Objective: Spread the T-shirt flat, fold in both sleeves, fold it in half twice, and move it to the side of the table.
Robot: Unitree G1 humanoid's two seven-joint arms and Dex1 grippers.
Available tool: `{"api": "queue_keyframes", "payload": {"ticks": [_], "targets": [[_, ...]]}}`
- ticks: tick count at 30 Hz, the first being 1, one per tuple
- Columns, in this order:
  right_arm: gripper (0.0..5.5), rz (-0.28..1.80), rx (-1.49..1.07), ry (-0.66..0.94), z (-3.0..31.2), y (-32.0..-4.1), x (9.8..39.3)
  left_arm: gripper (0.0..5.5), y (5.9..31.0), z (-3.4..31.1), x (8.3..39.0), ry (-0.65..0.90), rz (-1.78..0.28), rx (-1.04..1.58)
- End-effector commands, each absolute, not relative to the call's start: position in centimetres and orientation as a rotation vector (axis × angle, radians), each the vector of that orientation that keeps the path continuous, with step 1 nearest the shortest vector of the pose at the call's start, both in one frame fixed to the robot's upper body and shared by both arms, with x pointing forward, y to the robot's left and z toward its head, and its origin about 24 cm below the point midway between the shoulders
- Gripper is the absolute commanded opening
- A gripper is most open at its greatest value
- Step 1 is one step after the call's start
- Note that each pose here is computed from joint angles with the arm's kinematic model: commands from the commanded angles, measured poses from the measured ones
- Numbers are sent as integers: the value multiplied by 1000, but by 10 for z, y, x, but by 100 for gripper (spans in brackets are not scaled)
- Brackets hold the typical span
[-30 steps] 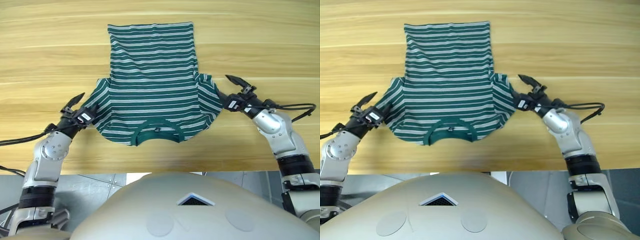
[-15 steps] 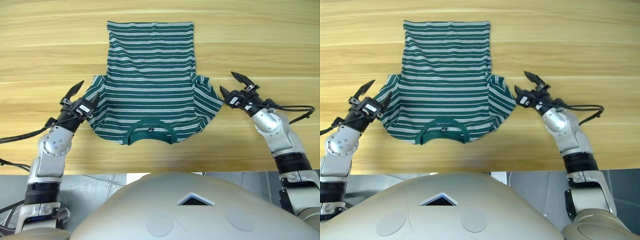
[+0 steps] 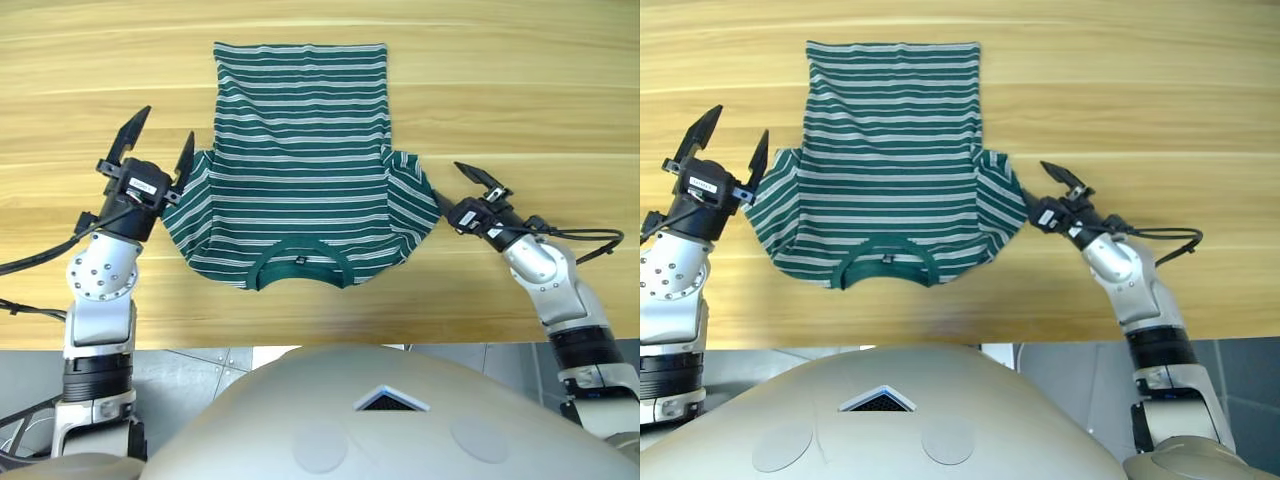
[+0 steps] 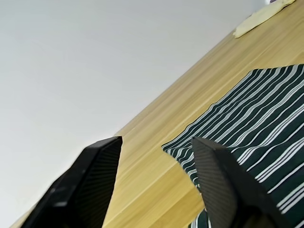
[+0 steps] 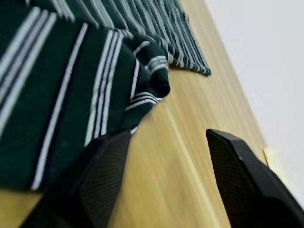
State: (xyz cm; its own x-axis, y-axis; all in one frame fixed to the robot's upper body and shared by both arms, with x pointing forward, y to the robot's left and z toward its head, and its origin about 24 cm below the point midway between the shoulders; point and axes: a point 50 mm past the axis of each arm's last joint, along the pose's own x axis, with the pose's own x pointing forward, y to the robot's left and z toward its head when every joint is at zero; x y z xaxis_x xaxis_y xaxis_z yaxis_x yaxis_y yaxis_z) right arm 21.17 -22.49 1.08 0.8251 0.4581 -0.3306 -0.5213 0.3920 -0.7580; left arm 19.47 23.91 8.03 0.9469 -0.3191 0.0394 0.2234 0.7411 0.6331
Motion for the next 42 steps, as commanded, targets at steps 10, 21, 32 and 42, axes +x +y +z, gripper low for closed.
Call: {"api": "queue_keyframes", "payload": {"ticks": [10,21,32,42], "targets": [[296,544,-1115,207,-2,-260,217,272,223,66,198,-110,-402,703],[296,784,-793,-117,43,-207,188,272,197,52,234,-120,-537,736],[296,992,-985,289,-21,-236,152,272,107,30,335,-48,-828,1016],[296,836,-757,-107,31,-205,185,272,126,13,348,131,-747,1079]]}}
